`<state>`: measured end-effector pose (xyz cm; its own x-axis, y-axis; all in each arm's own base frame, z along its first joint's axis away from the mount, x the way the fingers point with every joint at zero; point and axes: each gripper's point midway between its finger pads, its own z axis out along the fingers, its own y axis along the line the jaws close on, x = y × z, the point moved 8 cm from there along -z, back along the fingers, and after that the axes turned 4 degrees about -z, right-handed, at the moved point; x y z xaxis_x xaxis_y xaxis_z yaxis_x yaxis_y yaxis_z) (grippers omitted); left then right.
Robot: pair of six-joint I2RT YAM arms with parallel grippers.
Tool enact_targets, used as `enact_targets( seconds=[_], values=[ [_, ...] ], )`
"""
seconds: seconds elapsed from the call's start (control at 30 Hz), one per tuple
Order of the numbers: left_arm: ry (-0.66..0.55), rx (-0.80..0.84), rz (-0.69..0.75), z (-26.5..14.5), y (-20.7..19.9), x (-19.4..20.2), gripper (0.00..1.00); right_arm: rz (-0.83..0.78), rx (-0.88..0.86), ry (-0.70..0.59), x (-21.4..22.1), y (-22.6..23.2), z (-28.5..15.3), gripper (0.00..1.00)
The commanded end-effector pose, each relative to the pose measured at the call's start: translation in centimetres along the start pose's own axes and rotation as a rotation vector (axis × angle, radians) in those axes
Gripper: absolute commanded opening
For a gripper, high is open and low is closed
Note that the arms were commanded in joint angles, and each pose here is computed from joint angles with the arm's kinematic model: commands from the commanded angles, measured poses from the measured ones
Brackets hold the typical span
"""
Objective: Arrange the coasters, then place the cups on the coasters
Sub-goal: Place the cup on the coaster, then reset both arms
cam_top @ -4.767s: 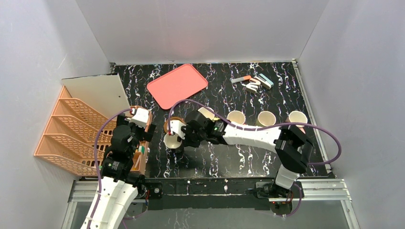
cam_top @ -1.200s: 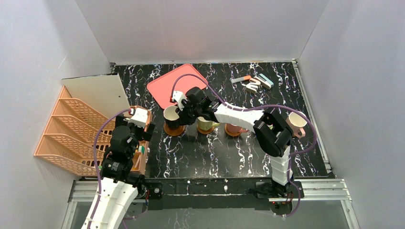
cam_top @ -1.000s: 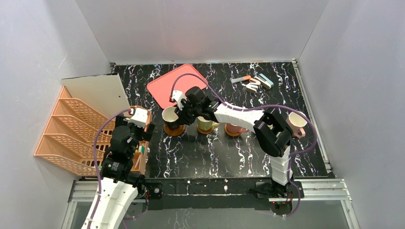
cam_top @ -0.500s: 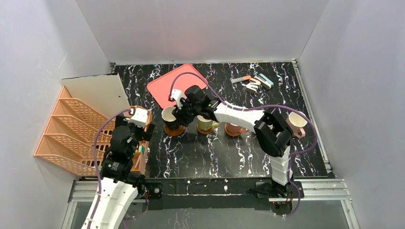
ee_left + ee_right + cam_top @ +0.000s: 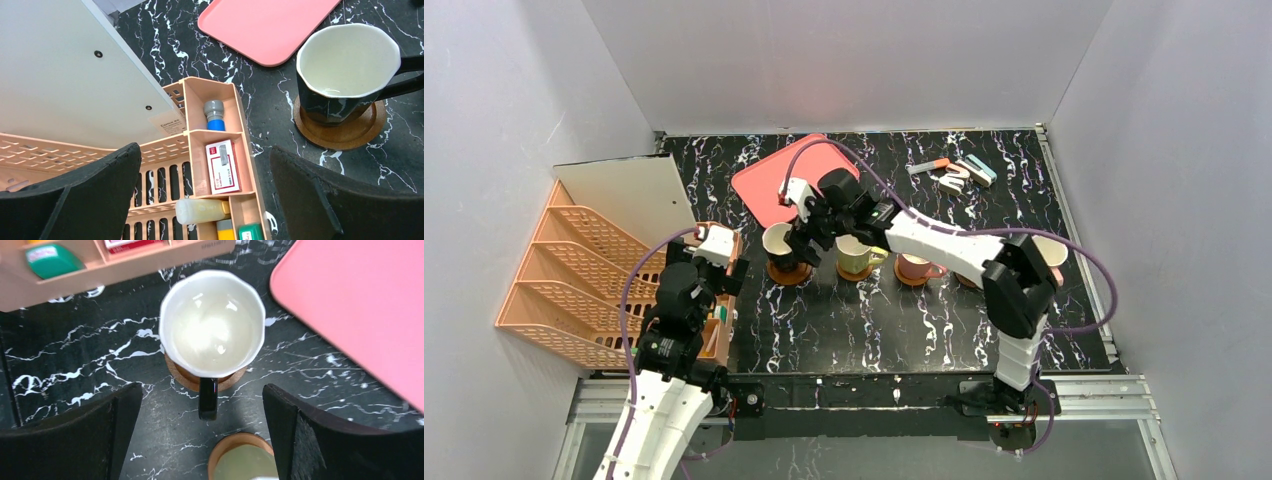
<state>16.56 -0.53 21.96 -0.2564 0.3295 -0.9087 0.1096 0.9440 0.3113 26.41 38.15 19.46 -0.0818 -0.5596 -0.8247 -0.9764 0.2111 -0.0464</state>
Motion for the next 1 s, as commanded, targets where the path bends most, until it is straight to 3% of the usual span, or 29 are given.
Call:
enact_targets(
  seconds=[0.0, 0.23, 0.47, 0.8, 0.97],
  values=[
    [0.031, 0.026, 0.014, 0.6, -0.2, -0.2, 0.98, -0.104, 0.046, -0.122, -4.2, 0.1, -5.7, 0.99],
    [0.132, 0.154, 0.057, 2.5, -1.0, -1.7, 0.98, -0.154, 0.201, -0.094, -3.8, 0.7, -12.3, 0.99],
    [0.063, 0.261, 0.053, 1.5, -1.5, -3.1, 0.98, -0.099, 0.379, -0.124, 0.2, 3.5, -20.5, 0.99],
    [-0.116, 0.313, 0.051, -2.5, -1.8, -2.8, 0.98, -0.063, 0.634, -0.544, 5.7, 7.8, -33.2, 0.99],
    [-0.114, 0.384, 0.067, -3.9, -2.2, -2.6, 0.98, -0.052, 0.709, -0.603, 7.6, 9.1, -35.5, 0.99]
  ],
)
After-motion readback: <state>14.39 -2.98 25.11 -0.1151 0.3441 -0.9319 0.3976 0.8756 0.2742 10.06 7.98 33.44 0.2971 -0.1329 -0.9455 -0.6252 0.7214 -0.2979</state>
